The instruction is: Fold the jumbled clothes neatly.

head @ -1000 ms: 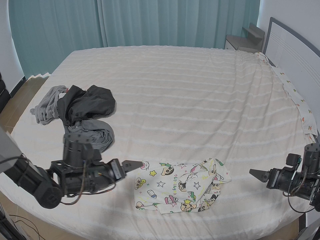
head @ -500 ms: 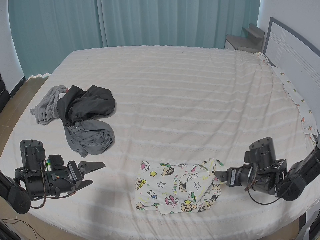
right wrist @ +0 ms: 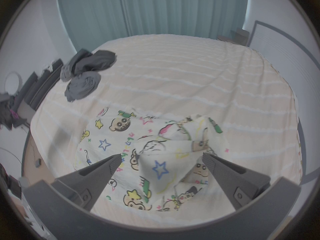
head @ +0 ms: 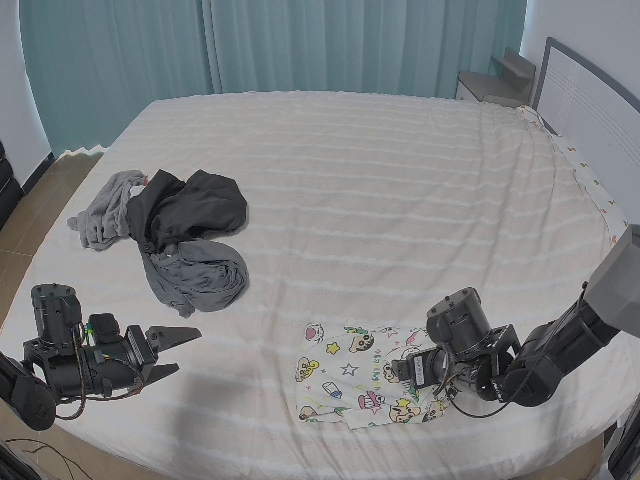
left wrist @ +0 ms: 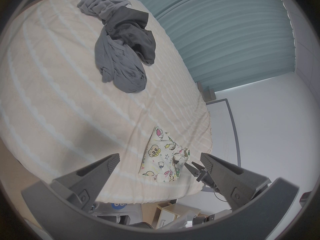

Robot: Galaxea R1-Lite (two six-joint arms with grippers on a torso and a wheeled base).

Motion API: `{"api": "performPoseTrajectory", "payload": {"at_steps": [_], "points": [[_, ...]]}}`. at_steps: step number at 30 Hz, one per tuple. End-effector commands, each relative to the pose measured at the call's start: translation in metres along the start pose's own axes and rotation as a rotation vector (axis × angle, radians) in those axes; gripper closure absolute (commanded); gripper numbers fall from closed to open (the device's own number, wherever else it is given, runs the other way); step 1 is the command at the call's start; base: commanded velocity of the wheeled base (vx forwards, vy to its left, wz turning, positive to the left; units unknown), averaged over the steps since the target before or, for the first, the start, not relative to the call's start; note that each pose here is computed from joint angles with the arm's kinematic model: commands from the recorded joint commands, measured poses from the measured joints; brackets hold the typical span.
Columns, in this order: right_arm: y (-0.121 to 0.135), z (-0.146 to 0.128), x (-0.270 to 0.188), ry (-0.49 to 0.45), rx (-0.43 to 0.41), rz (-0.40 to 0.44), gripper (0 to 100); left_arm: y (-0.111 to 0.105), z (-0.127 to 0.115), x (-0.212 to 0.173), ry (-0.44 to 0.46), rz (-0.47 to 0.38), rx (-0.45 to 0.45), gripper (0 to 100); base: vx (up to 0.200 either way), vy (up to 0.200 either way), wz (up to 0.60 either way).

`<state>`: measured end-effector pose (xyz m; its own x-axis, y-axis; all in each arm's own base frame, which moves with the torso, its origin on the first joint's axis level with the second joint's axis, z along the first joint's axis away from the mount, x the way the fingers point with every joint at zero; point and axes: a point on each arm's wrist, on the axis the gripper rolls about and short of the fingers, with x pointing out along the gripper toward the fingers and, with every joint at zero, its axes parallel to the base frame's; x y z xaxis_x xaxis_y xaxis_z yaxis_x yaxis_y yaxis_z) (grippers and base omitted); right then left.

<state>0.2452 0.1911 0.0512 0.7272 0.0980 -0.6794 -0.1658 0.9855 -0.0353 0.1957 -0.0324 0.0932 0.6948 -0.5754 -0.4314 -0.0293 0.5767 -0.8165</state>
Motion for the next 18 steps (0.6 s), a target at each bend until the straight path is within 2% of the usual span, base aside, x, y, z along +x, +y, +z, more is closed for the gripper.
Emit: {"api": "performPoseTrajectory", "payload": {"at_steps": [1,6,11,16,18], "points": [[0.013,-0.004,0.017,0.013,-0.065,-0.023,0,0.001,-0.001,0.001,0.008,0.004,-0.001,0,0.000,0.000,0.00],[0.019,-0.001,0.033,-0.003,-0.153,-0.097,0,0.001,-0.001,0.001,0.009,0.003,0.000,0,0.000,0.000,0.00],[0.017,-0.007,0.057,0.025,-0.241,-0.174,0,0.001,-0.001,0.001,0.010,0.004,-0.001,0,0.000,0.000,0.00],[0.019,-0.011,0.064,0.036,-0.273,-0.197,0,0.001,-0.001,0.002,0.011,0.005,0.000,0,0.000,0.000,0.00],[0.015,-0.014,0.070,0.051,-0.304,-0.233,0,0.002,-0.001,0.002,0.012,0.006,-0.001,0,0.000,0.000,0.00]]}}
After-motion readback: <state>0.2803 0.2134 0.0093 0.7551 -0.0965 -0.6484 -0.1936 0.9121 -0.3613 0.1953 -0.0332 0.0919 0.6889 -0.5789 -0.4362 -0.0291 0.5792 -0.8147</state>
